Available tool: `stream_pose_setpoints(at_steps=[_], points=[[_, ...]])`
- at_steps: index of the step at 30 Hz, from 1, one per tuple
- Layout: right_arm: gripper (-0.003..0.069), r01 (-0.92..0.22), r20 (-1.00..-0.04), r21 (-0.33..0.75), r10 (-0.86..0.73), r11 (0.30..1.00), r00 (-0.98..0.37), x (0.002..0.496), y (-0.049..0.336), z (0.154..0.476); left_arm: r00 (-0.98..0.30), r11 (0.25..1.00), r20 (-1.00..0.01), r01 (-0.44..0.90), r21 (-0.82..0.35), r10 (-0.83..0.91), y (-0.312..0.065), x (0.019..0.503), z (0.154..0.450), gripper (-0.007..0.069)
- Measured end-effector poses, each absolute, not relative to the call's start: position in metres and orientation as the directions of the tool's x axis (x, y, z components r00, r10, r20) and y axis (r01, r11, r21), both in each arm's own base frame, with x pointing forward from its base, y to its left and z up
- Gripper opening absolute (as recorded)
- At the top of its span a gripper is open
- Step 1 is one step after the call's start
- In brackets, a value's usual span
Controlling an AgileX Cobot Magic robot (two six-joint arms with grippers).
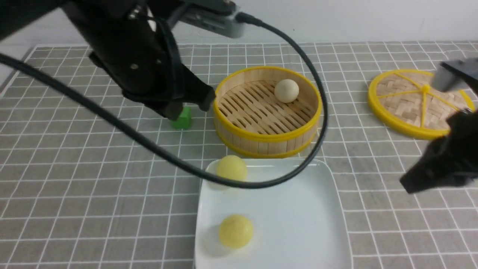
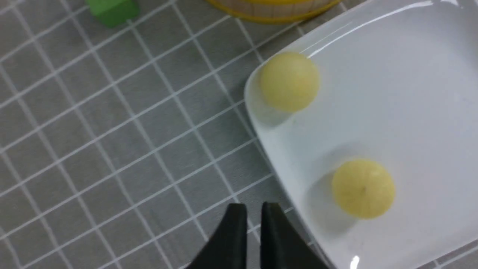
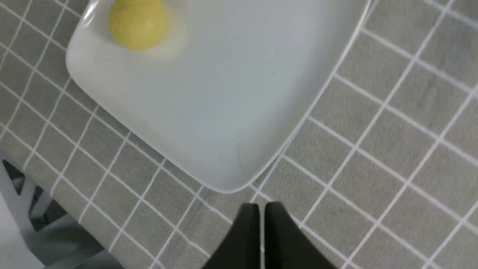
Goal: Put the steamed buns into the plate on the grey tablecloth.
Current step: 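Reach toward a bun in the bamboo steamer with the right gripper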
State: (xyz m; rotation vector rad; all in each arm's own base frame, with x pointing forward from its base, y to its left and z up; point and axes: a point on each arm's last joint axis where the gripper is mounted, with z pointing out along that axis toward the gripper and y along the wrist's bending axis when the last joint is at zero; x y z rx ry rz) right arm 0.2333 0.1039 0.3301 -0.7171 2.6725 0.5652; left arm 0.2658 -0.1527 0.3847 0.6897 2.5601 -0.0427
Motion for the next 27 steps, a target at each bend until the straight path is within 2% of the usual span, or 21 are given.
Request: stream_pose_setpoints(at_steps=[3, 8, 10, 13, 16, 21, 27], points=[[-0.0013, -0.527, -0.381, 0.206, -0.429, 0.825, -0.819, 0.269, 0.137, 0.341, -0.788, 0.915, -0.486, 0.398, 0.066, 0.378, -0.124, 0.260, 0.394, 0.0015], [0.0003, -0.490, -0.401, 0.110, -0.412, 0.865, -0.818, 0.330, 0.172, 0.345, -0.880, 0.976, -0.433, 0.219, -0.001, 0.197, -0.073, 0.261, 0.377, 0.0015], [0.0049, -0.478, -0.412, 0.084, -0.406, 0.875, -0.816, 0.366, 0.188, 0.338, -0.919, 0.991, -0.381, 0.127, -0.037, 0.103, -0.050, 0.260, 0.362, 0.0015], [0.0146, -0.477, -0.433, 0.068, -0.405, 0.876, -0.805, 0.398, 0.202, 0.327, -0.936, 0.995, -0.347, 0.077, -0.062, 0.050, -0.039, 0.260, 0.352, 0.0015], [0.0272, -0.481, -0.457, 0.053, -0.408, 0.875, -0.791, 0.424, 0.213, 0.313, -0.939, 0.995, -0.342, 0.067, -0.069, 0.040, -0.038, 0.260, 0.349, 0.0018], [0.0419, -0.482, -0.480, 0.011, -0.419, 0.876, -0.771, 0.455, 0.224, 0.289, -0.932, 0.994, -0.361, 0.068, -0.087, 0.032, -0.039, 0.262, 0.350, 0.0021], [0.0449, -0.456, -0.477, -0.012, -0.406, 0.890, -0.779, 0.483, 0.220, 0.250, -0.931, 0.993, -0.365, 0.068, -0.091, 0.030, -0.040, 0.262, 0.350, 0.0026]])
